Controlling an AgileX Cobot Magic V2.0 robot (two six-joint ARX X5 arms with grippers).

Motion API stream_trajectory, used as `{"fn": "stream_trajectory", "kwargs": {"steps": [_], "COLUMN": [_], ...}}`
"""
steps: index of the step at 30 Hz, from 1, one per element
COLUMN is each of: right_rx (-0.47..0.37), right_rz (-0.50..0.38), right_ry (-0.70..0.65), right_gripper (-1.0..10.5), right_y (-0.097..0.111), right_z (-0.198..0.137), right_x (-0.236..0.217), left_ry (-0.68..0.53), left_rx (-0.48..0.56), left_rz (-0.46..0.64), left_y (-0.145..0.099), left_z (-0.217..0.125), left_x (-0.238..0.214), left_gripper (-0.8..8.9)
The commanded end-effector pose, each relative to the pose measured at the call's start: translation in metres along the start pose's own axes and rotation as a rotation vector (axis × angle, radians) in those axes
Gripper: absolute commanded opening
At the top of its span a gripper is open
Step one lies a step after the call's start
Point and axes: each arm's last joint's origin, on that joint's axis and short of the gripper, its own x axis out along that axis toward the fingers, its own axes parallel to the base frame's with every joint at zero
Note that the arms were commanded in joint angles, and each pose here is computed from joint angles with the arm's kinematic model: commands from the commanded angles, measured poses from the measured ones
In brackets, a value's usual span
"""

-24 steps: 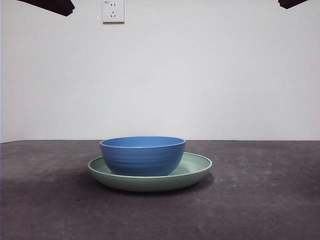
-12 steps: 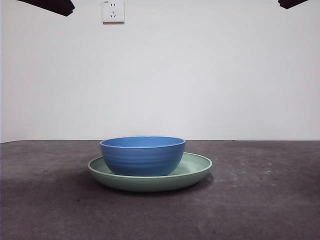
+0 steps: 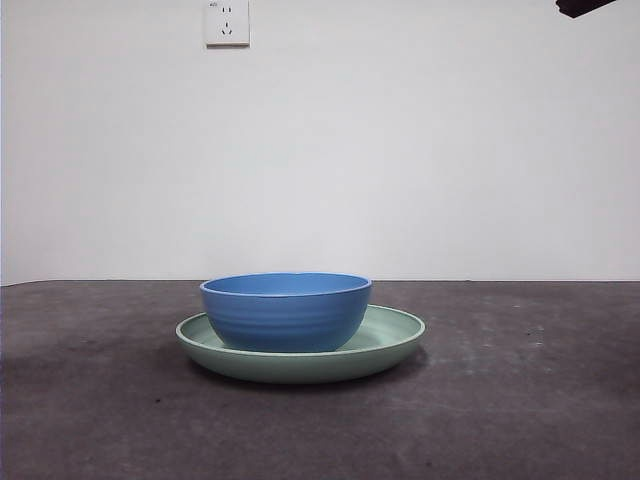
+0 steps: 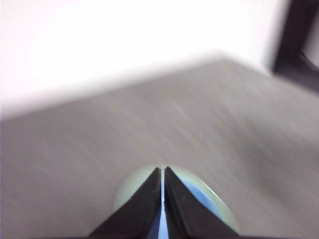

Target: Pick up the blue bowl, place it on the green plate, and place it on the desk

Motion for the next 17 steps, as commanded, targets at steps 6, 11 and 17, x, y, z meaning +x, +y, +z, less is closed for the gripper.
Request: {"fn": "stream_trajectory", "kwargs": {"steps": [6,11,17], "right_rx": [-0.026,-0.026,-0.026], "right_rz": [0.006,0.006,0.006], "right_ry": [-0.01,-0.01,-0.01], "right_gripper": [0.1,0.1,0.1], "right_y": [0.002,0.002,0.002], "right_z": [0.004,0.004,0.004], "right_x": [-0.001,-0.001,-0.001], "left_ry": [-0.325,-0.293,-0.222], "left_rx": [0.101,0.081,0.053], "left_rz": [0.414,0.536,0.568], "left_y": [0.014,0.018,0.023], "left_z": [-0.03,-0.076,-0.133], "left_x": [-0.036,-0.038,-0.031], "left_gripper": [0.08,0.08,0.08]}}
